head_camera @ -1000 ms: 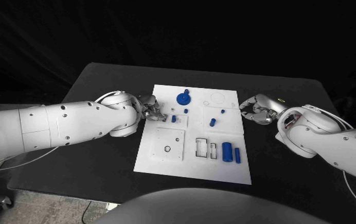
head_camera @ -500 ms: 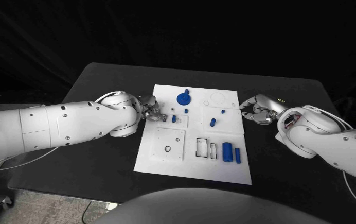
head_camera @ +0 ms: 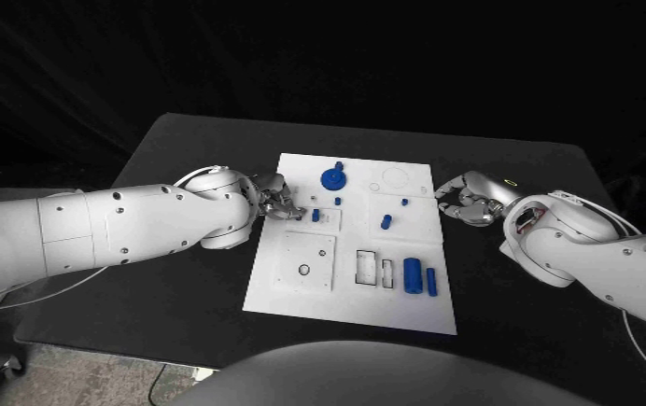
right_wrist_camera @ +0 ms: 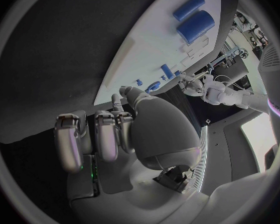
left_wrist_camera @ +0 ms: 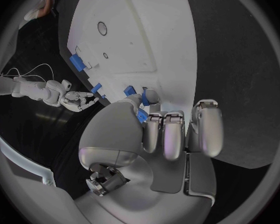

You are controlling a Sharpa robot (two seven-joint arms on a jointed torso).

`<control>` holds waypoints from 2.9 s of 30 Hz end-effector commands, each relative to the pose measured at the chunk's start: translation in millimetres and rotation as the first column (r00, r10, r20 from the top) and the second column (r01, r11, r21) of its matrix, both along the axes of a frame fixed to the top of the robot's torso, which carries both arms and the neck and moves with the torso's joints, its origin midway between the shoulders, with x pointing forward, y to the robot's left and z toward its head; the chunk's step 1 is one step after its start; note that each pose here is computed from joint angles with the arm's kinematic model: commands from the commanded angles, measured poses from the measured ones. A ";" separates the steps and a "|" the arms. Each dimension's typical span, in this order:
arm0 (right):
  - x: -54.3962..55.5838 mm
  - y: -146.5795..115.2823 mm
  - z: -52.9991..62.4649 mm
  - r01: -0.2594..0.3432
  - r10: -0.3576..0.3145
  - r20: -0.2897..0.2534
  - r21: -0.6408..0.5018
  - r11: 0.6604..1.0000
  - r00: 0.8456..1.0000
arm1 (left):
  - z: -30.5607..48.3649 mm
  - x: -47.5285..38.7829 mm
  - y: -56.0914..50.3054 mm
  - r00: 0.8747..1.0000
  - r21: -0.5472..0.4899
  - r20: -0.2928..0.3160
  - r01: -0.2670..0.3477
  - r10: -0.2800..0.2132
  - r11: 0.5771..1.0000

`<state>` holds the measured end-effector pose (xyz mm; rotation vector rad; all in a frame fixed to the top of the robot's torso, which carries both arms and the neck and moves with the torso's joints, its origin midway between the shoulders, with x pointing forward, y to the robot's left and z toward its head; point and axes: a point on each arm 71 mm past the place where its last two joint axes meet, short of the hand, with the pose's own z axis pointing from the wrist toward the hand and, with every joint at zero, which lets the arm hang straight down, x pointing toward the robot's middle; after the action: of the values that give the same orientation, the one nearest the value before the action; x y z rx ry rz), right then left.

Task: Assemble the parts on the task board

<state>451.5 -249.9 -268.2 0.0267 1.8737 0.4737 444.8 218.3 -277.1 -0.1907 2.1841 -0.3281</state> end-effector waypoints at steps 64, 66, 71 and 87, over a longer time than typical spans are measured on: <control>0.2 1.1 -2.9 -0.003 0.003 0.003 0.001 1.000 1.000 | 8.6 4.5 8.4 0.999 -0.055 0.025 -0.047 0.048 0.997; 0.3 1.5 -2.6 -0.004 0.004 0.008 0.004 1.000 1.000 | 13.0 7.5 9.3 0.999 -0.035 0.014 -0.050 0.051 0.998; 0.4 1.7 -1.5 -0.004 0.004 0.020 0.012 1.000 1.000 | 30.0 20.3 11.8 0.998 0.059 -0.041 -0.045 0.047 0.997; -2.9 0.5 1.6 -0.001 0.000 0.032 0.022 1.000 0.999 | 57.8 51.1 -8.6 0.955 0.162 -0.291 0.102 -0.052 0.982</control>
<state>449.3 -250.4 -267.7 0.0385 1.8496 0.4851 501.8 210.6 -213.5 -0.1206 2.3551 -0.1889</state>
